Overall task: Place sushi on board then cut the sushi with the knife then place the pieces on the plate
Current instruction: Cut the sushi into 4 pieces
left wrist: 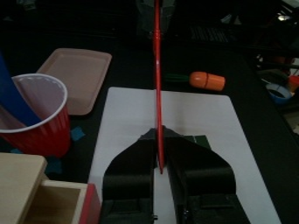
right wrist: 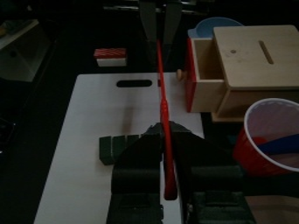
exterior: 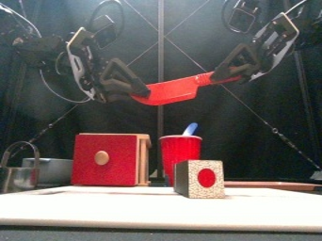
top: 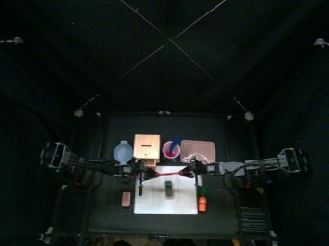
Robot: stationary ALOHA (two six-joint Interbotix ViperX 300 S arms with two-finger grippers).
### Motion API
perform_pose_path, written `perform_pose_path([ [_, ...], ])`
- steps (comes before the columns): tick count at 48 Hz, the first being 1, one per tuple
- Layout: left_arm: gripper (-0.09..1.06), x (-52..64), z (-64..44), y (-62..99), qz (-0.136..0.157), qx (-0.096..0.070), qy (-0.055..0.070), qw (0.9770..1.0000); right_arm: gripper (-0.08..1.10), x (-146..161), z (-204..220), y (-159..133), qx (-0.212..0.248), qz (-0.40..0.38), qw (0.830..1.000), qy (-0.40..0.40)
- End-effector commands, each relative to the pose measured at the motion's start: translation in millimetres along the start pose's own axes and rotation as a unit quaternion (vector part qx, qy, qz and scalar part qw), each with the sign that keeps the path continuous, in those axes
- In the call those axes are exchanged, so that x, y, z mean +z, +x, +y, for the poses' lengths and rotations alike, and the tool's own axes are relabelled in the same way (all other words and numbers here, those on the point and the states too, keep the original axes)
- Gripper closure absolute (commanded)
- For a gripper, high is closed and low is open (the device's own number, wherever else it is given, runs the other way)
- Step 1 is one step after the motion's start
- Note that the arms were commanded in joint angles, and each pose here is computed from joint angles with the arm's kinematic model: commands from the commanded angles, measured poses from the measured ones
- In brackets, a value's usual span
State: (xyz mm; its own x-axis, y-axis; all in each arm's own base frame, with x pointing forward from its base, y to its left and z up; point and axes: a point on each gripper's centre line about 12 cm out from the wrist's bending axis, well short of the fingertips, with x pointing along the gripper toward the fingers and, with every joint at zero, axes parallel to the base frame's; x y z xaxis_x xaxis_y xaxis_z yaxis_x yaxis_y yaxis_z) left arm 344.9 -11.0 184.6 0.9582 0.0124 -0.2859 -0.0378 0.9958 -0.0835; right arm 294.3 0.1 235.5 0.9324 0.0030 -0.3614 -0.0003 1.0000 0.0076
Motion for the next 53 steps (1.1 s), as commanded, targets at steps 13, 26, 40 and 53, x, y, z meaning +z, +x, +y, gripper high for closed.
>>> perform_pose_path([
  [13, 0.58, 11.7, 0.6, -0.7, -0.016, -0.002, 0.005, 0.9999, 0.66, 5.8, -0.4, 2.7, -0.001, -0.004, 1.000, 0.001],
  [26, 0.60, 1.4, -10.5, 4.3, 0.000, -0.021, 0.020, 0.9996, 0.67, -15.2, 1.2, 8.3, 0.000, 0.061, 0.998, 0.006],
  [40, 0.60, -16.3, -25.4, 24.3, 0.026, -0.038, 0.028, 0.9986, 0.67, -20.9, 1.1, 7.8, -0.001, 0.074, 0.997, 0.009],
  [53, 0.60, -13.1, -35.0, 28.7, 0.022, -0.049, 0.029, 0.9981, 0.71, -40.6, 1.9, 6.4, -0.002, 0.122, 0.992, 0.025],
])
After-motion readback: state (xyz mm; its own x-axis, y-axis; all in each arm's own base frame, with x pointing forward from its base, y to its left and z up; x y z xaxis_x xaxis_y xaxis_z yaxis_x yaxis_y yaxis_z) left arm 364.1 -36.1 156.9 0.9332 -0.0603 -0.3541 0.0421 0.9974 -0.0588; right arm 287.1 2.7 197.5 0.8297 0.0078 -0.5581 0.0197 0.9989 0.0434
